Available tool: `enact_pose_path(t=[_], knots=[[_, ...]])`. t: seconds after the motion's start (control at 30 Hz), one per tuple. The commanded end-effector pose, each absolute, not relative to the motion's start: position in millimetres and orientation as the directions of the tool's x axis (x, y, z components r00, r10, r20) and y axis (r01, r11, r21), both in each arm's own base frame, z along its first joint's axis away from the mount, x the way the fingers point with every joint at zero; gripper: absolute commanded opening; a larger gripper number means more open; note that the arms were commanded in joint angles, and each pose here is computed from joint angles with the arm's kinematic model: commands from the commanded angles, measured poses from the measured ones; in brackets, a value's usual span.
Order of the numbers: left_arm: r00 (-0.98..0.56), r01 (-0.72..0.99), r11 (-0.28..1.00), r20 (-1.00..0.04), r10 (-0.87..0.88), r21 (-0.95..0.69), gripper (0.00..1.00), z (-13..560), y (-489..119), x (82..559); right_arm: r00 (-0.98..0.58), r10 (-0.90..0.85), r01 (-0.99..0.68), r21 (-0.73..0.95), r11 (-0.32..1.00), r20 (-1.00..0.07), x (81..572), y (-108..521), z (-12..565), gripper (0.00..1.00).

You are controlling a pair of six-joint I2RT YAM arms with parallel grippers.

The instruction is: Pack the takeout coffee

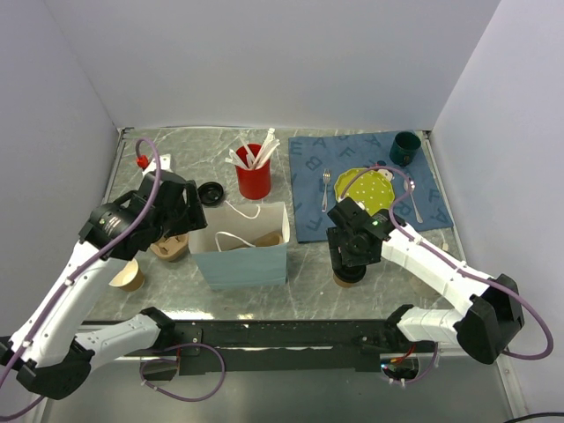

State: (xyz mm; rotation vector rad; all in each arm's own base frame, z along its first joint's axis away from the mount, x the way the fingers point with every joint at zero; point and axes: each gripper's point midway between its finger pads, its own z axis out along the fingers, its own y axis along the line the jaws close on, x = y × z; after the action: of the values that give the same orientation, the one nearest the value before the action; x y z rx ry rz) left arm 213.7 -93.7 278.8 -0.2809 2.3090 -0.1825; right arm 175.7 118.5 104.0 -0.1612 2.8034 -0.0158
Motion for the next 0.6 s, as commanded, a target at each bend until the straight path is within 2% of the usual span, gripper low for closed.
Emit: enact_pose_path(t=[0.0, 0.1, 0.23, 0.4, 0.43, 0.57], knots=[[-0.669, -0.183, 0.957, -0.685, -0.29, -0.226, 0.77, 279, -94, 217, -0.92, -0.119, -0.108, -0.05, 0.993, -0.375, 182, 115, 109, 0.67], [-0.668, -0.194, 0.955, -0.682, -0.296, -0.224, 0.74, 277, -94, 218, -0.909, -0.133, -0.125, -0.046, 0.991, -0.394, 184, 115, 120, 0.64], [-0.669, -0.192, 0.95, -0.676, -0.31, -0.245, 0.63, 280, -96, 218, -0.884, -0.162, -0.159, -0.043, 0.986, -0.438, 189, 116, 145, 0.6], [-0.684, -0.215, 0.946, -0.655, -0.322, -0.24, 0.49, 273, -94, 213, -0.824, -0.183, -0.214, -0.004, 0.977, -0.536, 203, 126, 196, 0.57], [-0.685, -0.217, 0.947, -0.654, -0.321, -0.237, 0.43, 272, -93, 212, -0.812, -0.192, -0.23, -0.001, 0.973, -0.55, 203, 126, 204, 0.56], [-0.685, -0.186, 0.954, -0.665, -0.297, -0.234, 0.38, 270, -96, 216, -0.739, -0.201, -0.303, 0.051, 0.952, -0.642, 210, 138, 254, 0.54]])
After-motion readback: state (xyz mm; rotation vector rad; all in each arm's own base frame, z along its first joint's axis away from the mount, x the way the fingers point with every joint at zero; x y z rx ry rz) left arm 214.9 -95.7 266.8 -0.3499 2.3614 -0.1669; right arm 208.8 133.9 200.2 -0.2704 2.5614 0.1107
